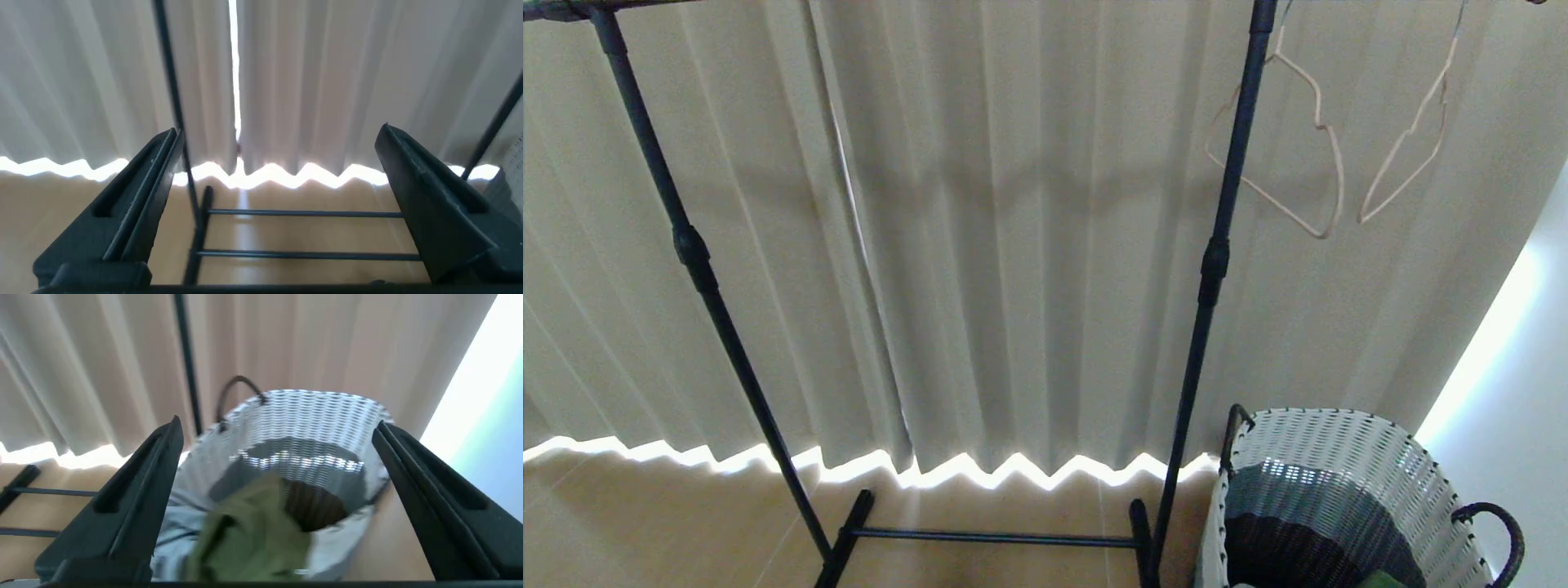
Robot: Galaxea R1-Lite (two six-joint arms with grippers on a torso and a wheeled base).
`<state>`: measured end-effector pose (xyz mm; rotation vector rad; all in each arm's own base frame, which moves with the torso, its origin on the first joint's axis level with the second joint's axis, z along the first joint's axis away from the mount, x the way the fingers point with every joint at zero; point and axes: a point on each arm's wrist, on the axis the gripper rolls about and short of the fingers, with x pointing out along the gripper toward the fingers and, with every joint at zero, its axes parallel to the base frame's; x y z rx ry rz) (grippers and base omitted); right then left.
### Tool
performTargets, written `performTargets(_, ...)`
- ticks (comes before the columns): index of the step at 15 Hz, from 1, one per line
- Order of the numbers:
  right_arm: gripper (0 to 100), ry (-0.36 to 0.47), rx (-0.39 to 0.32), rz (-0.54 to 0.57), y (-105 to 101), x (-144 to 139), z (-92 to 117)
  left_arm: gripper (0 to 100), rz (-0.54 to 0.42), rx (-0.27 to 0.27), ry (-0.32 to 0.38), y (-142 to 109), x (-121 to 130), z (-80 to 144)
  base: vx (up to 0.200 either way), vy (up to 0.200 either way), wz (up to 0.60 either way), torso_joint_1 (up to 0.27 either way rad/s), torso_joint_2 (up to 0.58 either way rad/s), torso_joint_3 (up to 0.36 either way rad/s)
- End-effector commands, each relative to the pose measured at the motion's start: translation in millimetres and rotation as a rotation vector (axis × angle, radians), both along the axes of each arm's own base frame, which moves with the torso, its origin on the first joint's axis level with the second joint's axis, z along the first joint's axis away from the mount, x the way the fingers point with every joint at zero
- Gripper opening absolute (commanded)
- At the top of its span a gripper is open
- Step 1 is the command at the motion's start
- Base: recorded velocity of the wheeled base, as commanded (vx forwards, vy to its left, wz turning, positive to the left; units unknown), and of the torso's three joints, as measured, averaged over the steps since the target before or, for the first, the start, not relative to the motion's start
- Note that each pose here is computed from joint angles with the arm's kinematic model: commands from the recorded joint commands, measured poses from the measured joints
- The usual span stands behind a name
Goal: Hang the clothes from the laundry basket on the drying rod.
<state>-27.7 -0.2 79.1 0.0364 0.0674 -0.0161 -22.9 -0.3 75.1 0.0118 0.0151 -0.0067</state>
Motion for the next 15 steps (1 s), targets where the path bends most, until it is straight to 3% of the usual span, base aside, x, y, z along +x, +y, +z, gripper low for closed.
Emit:
performTargets(1, 100, 0.001, -0.001, 0.001, 0, 0, 0, 100, 0.000, 0.000, 0.000, 0, 0, 0, 0.000, 0.000, 0.00, 0.000, 0.00, 0.000)
performTargets(12, 100, -0.006, -0.001, 0.001, 0, 0, 2, 100, 0.000, -0.001, 0.000, 0, 0, 0, 0.000, 0.000, 0.00, 0.000, 0.00, 0.000)
performTargets(13, 100, -0.026, -0.014, 0.003, 0, -3, 11, 100, 0.001, -0.003, 0.000, 0, 0, 0, 0.000, 0.000, 0.00, 0.000, 0.00, 0.000)
performTargets(15, 100, 0.029, -0.071, 0.036, -1, -2, 23, 100, 0.001, -0.004, 0.000, 0, 0, 0, 0.000, 0.000, 0.00, 0.000, 0.00, 0.000)
